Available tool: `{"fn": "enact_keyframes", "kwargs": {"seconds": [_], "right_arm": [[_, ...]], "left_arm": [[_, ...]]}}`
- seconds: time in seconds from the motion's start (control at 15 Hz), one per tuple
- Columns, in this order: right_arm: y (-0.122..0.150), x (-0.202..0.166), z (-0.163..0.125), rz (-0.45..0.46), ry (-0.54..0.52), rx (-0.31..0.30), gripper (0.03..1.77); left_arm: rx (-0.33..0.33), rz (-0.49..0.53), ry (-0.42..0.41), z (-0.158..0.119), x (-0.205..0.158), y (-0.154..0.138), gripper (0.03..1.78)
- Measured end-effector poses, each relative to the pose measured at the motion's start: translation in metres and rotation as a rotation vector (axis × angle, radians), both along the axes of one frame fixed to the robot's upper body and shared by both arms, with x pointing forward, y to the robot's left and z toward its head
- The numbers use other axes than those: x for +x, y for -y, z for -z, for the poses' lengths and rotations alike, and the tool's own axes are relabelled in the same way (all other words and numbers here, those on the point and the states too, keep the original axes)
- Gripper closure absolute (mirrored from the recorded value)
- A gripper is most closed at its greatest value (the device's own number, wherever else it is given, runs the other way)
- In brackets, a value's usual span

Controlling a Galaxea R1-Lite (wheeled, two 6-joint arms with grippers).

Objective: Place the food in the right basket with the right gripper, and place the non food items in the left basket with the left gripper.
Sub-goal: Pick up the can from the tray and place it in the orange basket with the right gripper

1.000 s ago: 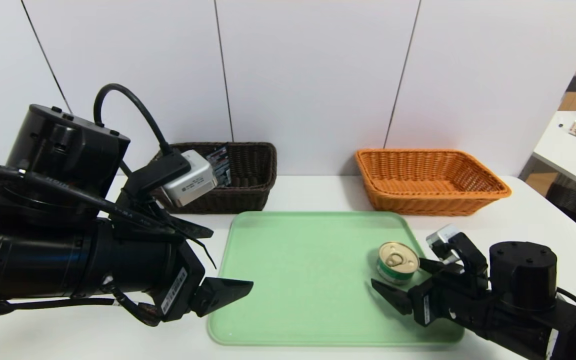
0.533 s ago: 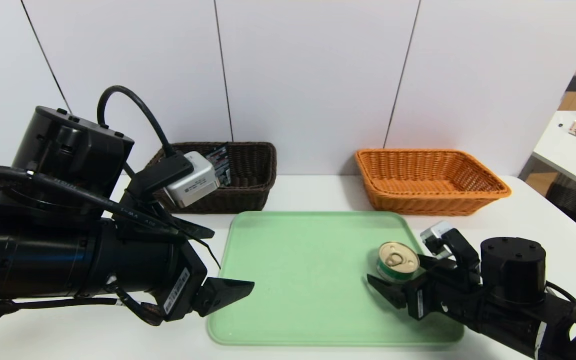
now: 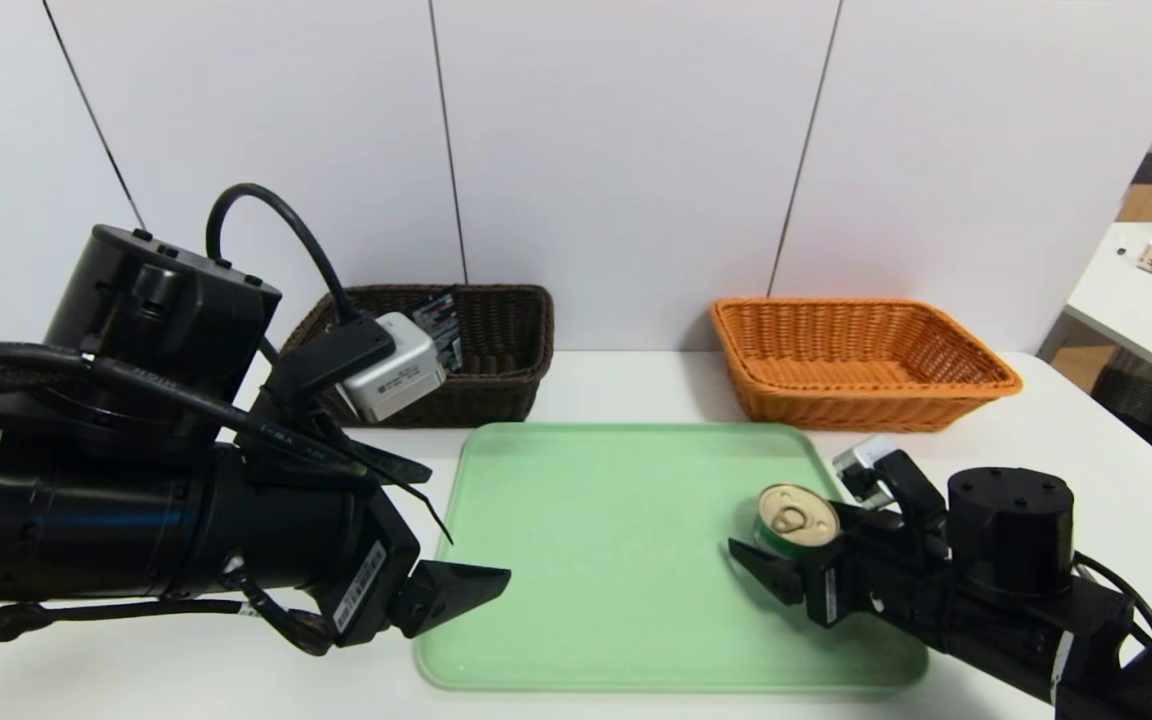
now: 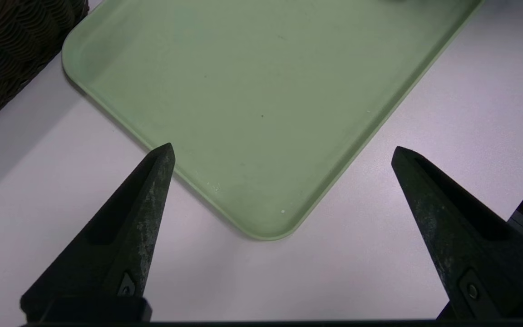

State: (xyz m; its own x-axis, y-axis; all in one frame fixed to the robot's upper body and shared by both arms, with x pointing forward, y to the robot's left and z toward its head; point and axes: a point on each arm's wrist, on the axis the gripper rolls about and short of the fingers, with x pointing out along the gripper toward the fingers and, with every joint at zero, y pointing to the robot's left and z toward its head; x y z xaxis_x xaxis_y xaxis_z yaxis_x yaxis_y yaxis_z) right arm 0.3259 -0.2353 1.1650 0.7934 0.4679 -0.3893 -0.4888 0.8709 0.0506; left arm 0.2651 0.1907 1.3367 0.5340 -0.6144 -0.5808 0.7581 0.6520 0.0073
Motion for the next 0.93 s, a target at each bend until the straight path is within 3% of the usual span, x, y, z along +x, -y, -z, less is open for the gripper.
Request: {"fn": "enact_keyframes", "kwargs": {"seconds": [0.27, 0.53, 0.93], "right_arm": [[0.0008, 0.0022, 0.0012, 0.006, -0.002, -0.001, 0.10], [0.0009, 0.0024, 0.0021, 0.007, -0.005, -0.005, 0.73], [0.0009, 0.0016, 0.0005, 0.002, -0.002, 0.001, 0.79]], "left_arm": [[0.003, 0.000, -0.003, 0.0010, 0.0009, 0.0007, 0.12], [0.000, 0.000, -0.001, 0.0015, 0.0024, 0.0018, 0.12], [-0.001, 0.002, 0.002, 0.0024, 0.0042, 0.0034, 0.12]]}}
